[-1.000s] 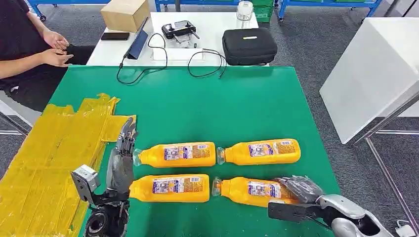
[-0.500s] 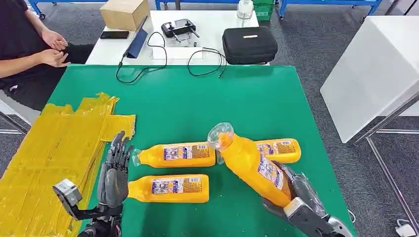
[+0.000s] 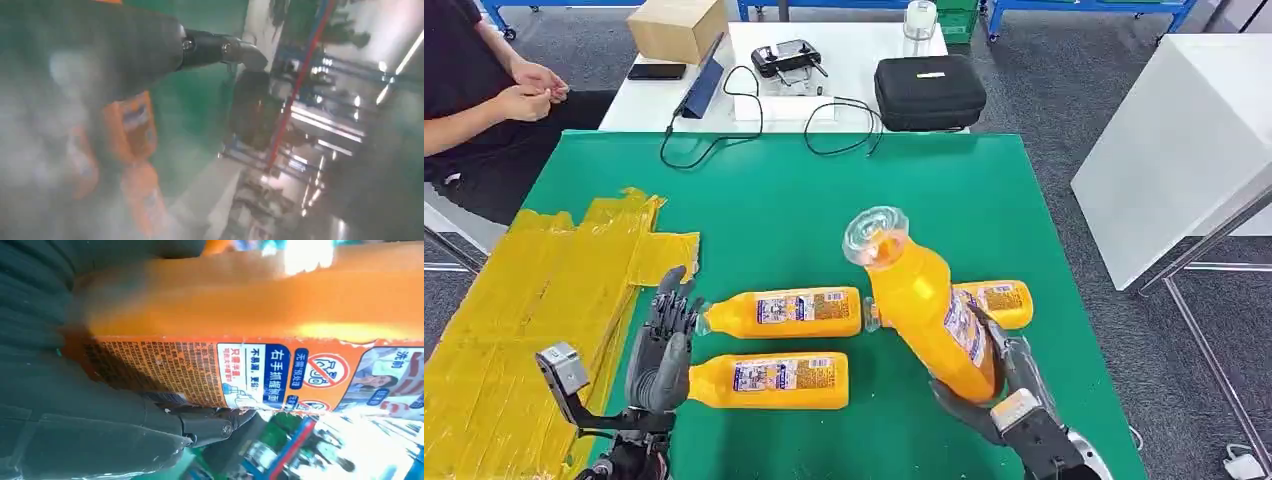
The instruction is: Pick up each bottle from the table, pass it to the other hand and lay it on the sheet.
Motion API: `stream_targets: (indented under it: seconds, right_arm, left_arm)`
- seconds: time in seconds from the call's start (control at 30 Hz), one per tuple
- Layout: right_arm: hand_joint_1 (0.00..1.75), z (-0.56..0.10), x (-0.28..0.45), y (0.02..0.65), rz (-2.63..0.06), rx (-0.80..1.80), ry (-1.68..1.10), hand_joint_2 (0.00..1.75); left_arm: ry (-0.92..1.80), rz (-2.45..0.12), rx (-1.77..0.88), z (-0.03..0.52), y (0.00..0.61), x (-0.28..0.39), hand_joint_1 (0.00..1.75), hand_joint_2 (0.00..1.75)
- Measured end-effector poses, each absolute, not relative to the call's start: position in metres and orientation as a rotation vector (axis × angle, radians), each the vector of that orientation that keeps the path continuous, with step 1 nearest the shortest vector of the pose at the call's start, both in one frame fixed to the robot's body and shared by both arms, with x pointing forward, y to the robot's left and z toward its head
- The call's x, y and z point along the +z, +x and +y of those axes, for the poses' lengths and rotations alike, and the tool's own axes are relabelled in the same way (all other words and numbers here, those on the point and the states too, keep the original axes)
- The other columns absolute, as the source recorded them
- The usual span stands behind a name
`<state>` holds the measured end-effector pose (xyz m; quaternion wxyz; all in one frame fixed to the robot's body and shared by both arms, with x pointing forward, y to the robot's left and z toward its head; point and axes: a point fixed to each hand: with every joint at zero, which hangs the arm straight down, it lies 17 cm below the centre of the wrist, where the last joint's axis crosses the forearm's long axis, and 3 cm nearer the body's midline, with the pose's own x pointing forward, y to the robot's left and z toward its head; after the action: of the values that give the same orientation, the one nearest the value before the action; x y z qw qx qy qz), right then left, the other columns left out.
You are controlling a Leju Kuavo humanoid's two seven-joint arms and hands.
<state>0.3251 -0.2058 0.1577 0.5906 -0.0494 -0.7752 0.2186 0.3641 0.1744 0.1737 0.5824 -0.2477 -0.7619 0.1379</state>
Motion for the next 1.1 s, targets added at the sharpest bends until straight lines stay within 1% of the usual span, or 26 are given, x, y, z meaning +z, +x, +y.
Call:
stream_targets:
  seconds: [0.1,0.27,0.43,0.6,0.77,1.1]
  right_arm:
    - [1.75,-0.204,0.160,0.328,-1.811,0.503,-0.112,1.75]
    - [1.75,-0.163,0.178,0.372,-1.857,0.470,-0.061,1.75]
    - [1.75,-0.154,0.170,0.378,-1.825,0.484,-0.042,1.75]
    - [1.75,-0.122,0.162,0.402,-1.778,0.551,-0.005,1.75]
    - [1.75,-0.086,0.155,0.418,-1.738,0.624,0.008,1.75]
    - [1.75,-0.023,0.123,0.413,-1.644,0.846,0.000,1.75]
  left_arm:
    - [-0.590,-1.778,0.320,0.172,0.364,0.175,0.00,1.75]
    - [-0.713,-1.757,0.275,0.147,0.361,0.186,0.00,1.75]
    - [-0.738,-1.741,0.272,0.145,0.360,0.186,0.00,1.75]
    - [-0.855,-1.704,0.251,0.128,0.355,0.193,0.00,1.75]
    - [-0.901,-1.697,0.247,0.123,0.355,0.199,0.00,1.75]
    - [-0.961,-1.678,0.278,0.125,0.360,0.202,0.00,1.75]
